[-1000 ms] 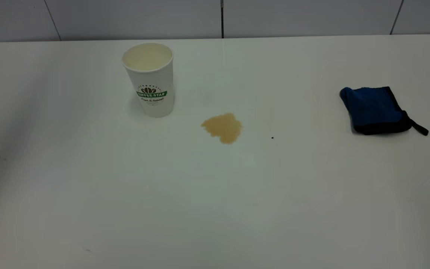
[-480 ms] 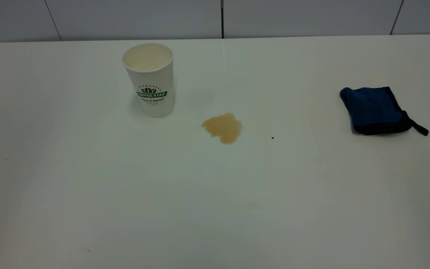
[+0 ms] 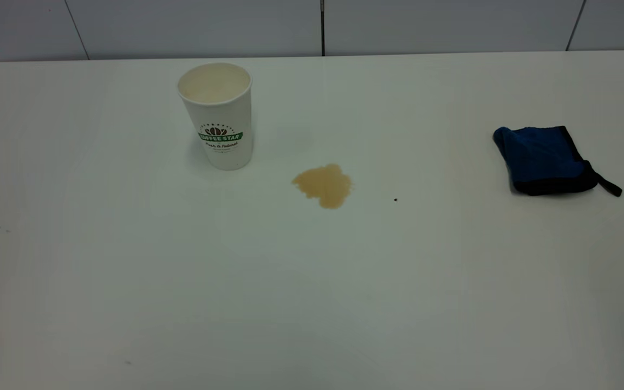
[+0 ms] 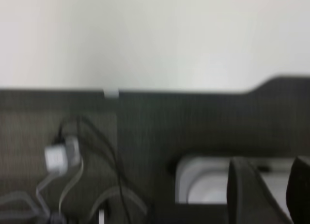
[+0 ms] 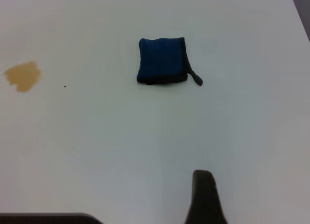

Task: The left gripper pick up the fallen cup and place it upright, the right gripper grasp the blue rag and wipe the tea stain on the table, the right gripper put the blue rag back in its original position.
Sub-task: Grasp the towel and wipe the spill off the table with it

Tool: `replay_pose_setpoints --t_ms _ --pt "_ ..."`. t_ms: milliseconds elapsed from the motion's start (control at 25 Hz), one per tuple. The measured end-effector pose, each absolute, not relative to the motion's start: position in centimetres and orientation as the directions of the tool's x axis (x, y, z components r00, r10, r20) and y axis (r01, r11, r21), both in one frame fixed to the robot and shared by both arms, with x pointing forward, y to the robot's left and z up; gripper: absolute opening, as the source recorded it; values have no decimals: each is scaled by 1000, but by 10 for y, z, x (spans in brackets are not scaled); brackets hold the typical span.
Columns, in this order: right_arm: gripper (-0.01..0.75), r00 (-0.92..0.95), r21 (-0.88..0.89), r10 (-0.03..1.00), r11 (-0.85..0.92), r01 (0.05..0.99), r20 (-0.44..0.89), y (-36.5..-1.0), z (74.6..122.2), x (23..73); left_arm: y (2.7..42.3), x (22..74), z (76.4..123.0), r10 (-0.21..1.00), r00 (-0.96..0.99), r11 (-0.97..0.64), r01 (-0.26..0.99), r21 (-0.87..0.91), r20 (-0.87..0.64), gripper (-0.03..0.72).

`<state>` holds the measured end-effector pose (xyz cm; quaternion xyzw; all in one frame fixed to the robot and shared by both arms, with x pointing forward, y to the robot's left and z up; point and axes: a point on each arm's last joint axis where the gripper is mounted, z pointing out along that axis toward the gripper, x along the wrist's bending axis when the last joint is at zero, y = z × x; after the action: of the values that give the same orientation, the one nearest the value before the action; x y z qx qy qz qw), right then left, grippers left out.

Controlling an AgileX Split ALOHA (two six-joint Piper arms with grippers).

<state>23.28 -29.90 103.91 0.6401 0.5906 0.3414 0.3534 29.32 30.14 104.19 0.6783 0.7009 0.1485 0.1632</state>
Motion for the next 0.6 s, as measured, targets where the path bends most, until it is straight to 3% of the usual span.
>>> replay_pose_setpoints --t_ms 320,600 --pt "580 69 856 997 -53 515 20 -299 1039 233 301 246 1044 999 -39 13 736 677 23 241" --pt "580 69 856 997 -53 515 20 -299 1039 233 300 224 1038 999 -44 4 628 778 31 241"
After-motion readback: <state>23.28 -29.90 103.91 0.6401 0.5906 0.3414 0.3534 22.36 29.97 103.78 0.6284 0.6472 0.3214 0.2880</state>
